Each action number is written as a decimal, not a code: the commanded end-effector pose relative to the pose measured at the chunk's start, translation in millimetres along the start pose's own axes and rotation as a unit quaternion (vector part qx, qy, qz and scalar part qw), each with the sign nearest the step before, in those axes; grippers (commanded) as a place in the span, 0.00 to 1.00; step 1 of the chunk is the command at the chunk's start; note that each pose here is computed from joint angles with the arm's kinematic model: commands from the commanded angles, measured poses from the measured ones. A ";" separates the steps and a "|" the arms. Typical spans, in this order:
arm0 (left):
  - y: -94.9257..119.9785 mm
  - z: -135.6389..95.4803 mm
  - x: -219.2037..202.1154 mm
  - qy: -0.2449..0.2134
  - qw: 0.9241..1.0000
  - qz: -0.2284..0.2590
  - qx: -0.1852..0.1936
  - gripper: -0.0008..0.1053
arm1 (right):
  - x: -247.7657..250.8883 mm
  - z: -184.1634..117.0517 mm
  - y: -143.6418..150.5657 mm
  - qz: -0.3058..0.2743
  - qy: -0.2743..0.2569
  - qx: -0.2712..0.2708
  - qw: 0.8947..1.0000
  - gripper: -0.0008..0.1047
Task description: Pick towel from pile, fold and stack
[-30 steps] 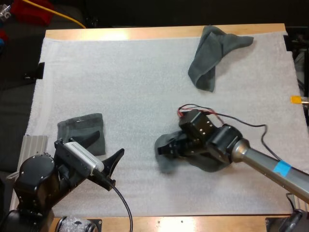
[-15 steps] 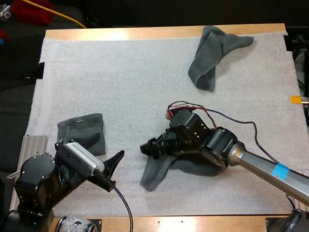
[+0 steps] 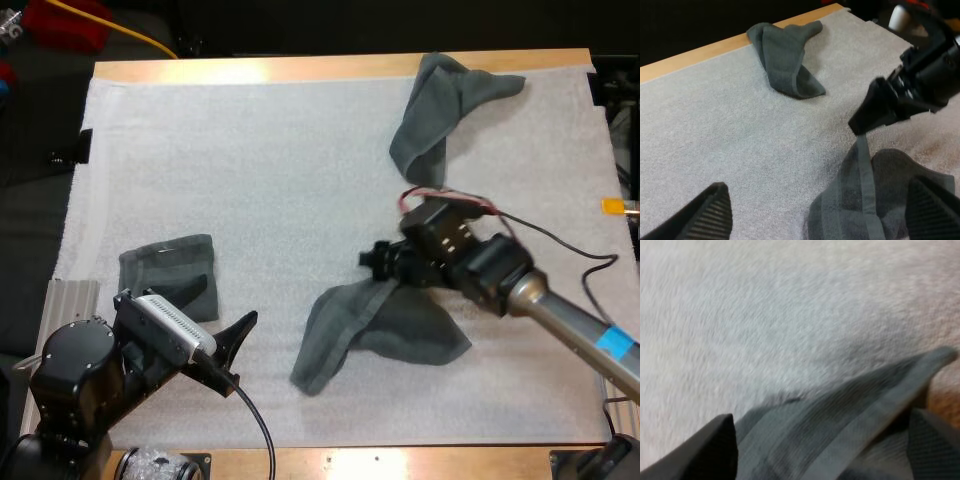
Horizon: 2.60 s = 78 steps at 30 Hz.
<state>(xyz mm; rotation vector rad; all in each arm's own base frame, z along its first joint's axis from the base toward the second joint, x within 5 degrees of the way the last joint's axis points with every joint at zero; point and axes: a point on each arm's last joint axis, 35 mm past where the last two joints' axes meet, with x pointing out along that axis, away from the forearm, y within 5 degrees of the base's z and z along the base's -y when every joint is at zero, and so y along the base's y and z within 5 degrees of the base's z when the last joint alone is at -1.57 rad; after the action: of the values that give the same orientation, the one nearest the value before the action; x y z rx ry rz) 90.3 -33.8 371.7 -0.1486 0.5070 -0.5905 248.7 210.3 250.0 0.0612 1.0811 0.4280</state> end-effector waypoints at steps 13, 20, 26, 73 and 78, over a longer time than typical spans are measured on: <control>-1.5 1.8 -1.2 -0.003 1.000 -0.005 -0.002 0.66 | 17.5 -10.6 -3.6 0.050 0.082 0.065 0.993 0.66; -1.5 1.8 -1.2 -0.003 1.000 -0.005 -0.002 0.66 | 40.0 -24.3 -0.2 0.074 0.127 0.061 0.987 0.66; -1.5 1.8 -1.2 -0.003 1.000 -0.005 -0.002 0.66 | 61.4 -23.4 4.2 0.108 0.130 0.073 0.983 0.66; -1.5 1.8 -1.2 -0.003 1.000 -0.005 -0.002 0.66 | -56.8 85.2 60.7 0.246 -0.137 -0.027 0.959 0.01; -1.5 1.8 -1.2 -0.003 1.000 -0.005 -0.002 0.66 | -74.5 100.8 68.3 0.262 -0.186 -0.034 0.946 0.01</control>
<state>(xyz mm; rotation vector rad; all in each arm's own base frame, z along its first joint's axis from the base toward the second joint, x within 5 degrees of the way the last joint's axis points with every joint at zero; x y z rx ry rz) 90.3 -33.8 371.7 -0.1486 0.5070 -0.5905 286.7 262.5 367.0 0.3633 0.7116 0.8740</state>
